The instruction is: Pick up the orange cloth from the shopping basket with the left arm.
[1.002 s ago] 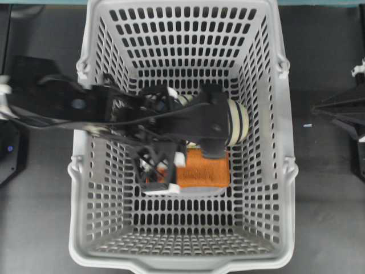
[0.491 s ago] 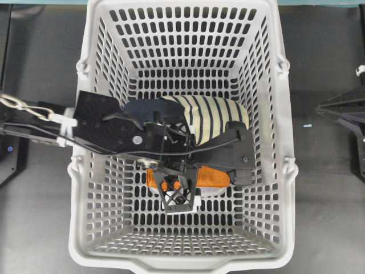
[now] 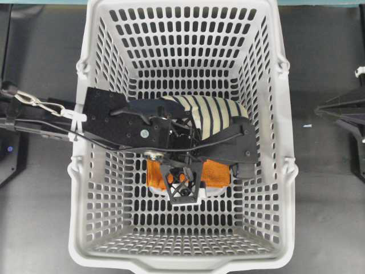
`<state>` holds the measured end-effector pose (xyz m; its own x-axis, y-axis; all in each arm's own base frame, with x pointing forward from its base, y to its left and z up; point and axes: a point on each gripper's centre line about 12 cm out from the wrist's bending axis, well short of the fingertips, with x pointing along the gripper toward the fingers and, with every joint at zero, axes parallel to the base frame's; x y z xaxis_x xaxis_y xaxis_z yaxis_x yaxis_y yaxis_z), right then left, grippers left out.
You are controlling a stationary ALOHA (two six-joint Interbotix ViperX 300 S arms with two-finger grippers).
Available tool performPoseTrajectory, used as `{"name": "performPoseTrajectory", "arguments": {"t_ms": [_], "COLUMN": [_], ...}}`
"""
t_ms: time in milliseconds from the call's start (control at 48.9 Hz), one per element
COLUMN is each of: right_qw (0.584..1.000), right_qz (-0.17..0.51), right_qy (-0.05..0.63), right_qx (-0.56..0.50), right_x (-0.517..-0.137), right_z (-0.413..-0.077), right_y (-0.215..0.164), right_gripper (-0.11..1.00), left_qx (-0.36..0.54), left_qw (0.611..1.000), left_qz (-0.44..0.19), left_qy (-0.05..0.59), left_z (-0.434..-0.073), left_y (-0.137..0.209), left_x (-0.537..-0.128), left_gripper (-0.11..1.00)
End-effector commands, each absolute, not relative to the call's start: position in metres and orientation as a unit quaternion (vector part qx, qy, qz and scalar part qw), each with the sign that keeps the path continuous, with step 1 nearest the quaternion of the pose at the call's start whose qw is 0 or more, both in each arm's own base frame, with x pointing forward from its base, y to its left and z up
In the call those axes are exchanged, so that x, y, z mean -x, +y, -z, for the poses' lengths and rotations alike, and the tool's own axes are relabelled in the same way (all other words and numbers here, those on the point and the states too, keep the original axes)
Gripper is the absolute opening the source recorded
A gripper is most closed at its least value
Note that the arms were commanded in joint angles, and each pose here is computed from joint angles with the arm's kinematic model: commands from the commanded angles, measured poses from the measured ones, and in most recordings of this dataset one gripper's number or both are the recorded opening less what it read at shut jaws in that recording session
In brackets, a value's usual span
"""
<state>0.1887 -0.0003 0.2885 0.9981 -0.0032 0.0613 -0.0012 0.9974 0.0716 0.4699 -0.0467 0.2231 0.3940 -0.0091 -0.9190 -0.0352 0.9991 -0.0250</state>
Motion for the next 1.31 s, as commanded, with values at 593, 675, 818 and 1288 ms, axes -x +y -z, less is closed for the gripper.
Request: {"name": "performPoseTrajectory", "arguments": {"t_ms": [593,675,818,1288], "right_qw": [0.999,0.999,0.999,0.999], "right_qz": [0.000,0.000,0.000,0.000], "right_qy": [-0.035,-0.031,-0.025,-0.025], "right_qx": [-0.040,-0.040,-0.040,-0.040], "right_x": [-0.190,-0.190,-0.190,-0.190], "right_z": [-0.291,-0.290,-0.289,-0.289], "right_y": [0.000,0.000,0.000,0.000], "right_gripper": [0.00,0.00,0.00,0.00], "left_qx": [0.012,0.010,0.006,0.010], "left_qw": [0.831,0.831,0.834,0.858], "left_qz": [0.000,0.002,0.007,0.009], "left_qy": [0.557,0.556,0.551,0.514], "left_z": [-0.192,-0.194,-0.201,-0.292], "left_y": [-0.054,-0.055,-0.058,-0.059], "left_x": [-0.459,-0.460,-0.460,-0.458], "left_gripper": [0.87,0.79,0.44,0.16]}}
